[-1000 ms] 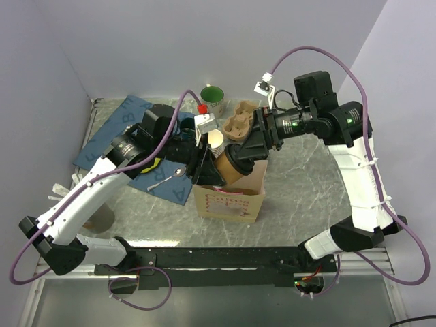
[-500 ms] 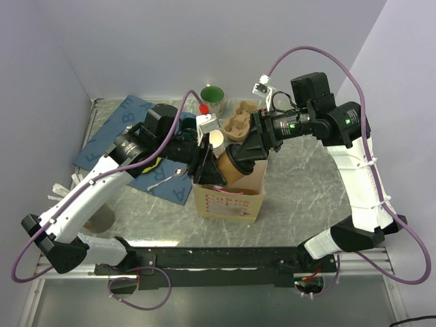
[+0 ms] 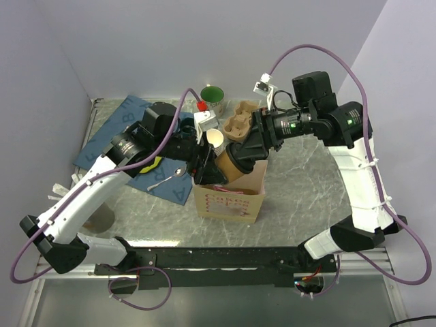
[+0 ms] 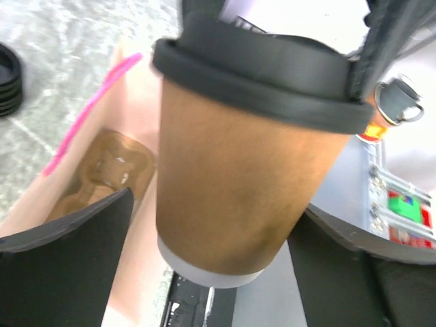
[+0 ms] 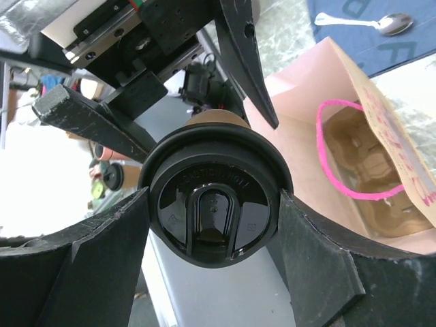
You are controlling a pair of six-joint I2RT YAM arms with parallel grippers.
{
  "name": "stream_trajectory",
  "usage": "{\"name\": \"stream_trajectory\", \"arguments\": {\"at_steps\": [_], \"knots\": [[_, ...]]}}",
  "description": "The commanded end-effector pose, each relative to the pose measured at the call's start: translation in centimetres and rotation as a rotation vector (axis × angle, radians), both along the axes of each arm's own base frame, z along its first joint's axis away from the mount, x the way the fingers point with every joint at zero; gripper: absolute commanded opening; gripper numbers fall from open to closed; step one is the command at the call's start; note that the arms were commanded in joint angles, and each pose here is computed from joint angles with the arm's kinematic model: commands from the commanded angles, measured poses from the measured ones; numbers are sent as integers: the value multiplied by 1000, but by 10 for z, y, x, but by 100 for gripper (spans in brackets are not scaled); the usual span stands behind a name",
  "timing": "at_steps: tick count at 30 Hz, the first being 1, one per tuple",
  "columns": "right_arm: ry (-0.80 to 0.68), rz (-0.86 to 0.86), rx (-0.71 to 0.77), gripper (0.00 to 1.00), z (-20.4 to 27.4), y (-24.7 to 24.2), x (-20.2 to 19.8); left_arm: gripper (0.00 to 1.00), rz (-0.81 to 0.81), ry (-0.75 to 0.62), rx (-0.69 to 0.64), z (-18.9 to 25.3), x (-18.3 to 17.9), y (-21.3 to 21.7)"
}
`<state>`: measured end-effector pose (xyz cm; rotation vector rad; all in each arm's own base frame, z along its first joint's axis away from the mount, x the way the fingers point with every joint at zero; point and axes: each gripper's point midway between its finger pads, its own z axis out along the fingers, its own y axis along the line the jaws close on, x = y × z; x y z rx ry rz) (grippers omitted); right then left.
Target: Pack the takeout coffee
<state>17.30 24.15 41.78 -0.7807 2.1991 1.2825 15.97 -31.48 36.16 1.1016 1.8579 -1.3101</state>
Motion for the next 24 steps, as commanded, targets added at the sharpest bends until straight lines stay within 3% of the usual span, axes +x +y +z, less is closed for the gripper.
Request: {"name": "stream_trajectory", "arguments": {"at_steps": [1, 9, 14, 18, 24], "knots": [[5, -68, 12, 58, 15, -9, -3, 97, 122, -118, -13, 22, 18, 8], [-49, -234, 157, 54, 46, -36, 27, 97, 311, -191, -27, 32, 35, 29], [-110, -359, 143, 54, 52, -59, 50, 97, 518, -231, -29, 45, 56, 53], [-157, -412, 86, 54, 53, -71, 58, 98, 693, -127, 76, 18, 70, 73], [-242, -405, -4, 54, 45, -76, 52, 78, 753, 23, 207, -36, 71, 76]]}}
